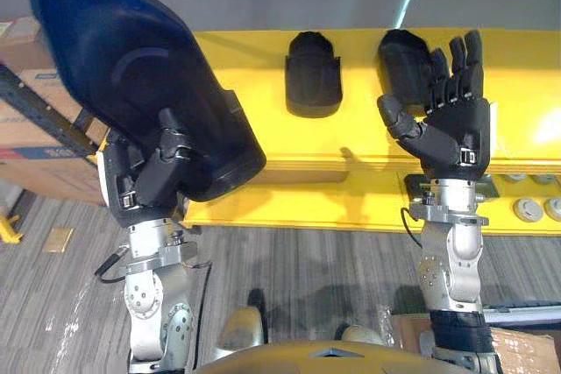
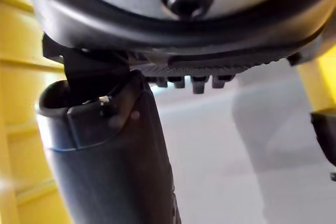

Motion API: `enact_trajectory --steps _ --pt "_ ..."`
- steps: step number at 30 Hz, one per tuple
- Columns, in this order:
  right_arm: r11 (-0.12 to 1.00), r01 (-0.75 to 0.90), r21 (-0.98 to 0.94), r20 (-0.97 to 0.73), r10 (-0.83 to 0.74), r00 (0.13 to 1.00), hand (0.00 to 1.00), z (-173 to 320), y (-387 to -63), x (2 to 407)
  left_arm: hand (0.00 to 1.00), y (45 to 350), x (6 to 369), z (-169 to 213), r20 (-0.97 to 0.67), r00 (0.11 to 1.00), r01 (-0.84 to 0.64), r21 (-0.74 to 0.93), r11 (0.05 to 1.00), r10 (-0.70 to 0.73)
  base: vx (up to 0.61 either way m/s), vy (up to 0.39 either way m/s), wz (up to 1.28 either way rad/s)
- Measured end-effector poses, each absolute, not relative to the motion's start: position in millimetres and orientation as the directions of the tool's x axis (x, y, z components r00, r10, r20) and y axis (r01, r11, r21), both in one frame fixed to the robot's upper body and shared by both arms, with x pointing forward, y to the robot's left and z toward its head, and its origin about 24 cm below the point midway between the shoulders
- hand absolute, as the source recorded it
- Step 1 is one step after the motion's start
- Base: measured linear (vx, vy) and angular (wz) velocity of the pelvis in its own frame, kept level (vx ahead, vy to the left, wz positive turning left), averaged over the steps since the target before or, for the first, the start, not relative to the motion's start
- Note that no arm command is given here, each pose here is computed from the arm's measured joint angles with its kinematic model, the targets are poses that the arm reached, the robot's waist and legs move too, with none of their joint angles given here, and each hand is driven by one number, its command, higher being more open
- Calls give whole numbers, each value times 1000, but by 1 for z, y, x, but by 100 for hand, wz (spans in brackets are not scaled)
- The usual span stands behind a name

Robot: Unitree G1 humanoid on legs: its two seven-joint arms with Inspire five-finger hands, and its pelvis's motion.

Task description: Walk over and take three plastic housings, then place them on the shelf

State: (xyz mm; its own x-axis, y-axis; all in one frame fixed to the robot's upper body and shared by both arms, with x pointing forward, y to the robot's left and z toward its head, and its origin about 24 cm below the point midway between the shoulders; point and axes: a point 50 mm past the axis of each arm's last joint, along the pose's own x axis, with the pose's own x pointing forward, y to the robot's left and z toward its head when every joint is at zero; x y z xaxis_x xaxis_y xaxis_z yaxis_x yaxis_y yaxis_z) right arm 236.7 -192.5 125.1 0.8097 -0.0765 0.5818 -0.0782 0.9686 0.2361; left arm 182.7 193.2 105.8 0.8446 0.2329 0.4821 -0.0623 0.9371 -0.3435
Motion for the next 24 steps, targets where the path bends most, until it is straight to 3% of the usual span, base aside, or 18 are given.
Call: enact_trajectory --steps 6,8,11,15,24 --pt "960 -114 255 571 -55 819 100 115 -185 236 0 192 180 93 451 873 -25 -337 941 185 -37 520 -13" --pt "934 -18 358 429 -147 891 100 82 -180 230 0 193 183 86 412 899 -8 -325 946 149 -119 598 -11" --pt "919 -17 393 354 -135 925 100 66 -166 226 0 199 182 80 381 911 -32 -311 950 155 -43 391 -24" --pt "928 -50 368 423 -120 898 100 81 -168 224 0 201 191 86 400 909 -4 -276 961 119 47 96 12" --pt "968 -3 252 469 -120 875 100 95 -191 224 0 158 209 93 400 913 168 -200 965 -76 14 -30 12"
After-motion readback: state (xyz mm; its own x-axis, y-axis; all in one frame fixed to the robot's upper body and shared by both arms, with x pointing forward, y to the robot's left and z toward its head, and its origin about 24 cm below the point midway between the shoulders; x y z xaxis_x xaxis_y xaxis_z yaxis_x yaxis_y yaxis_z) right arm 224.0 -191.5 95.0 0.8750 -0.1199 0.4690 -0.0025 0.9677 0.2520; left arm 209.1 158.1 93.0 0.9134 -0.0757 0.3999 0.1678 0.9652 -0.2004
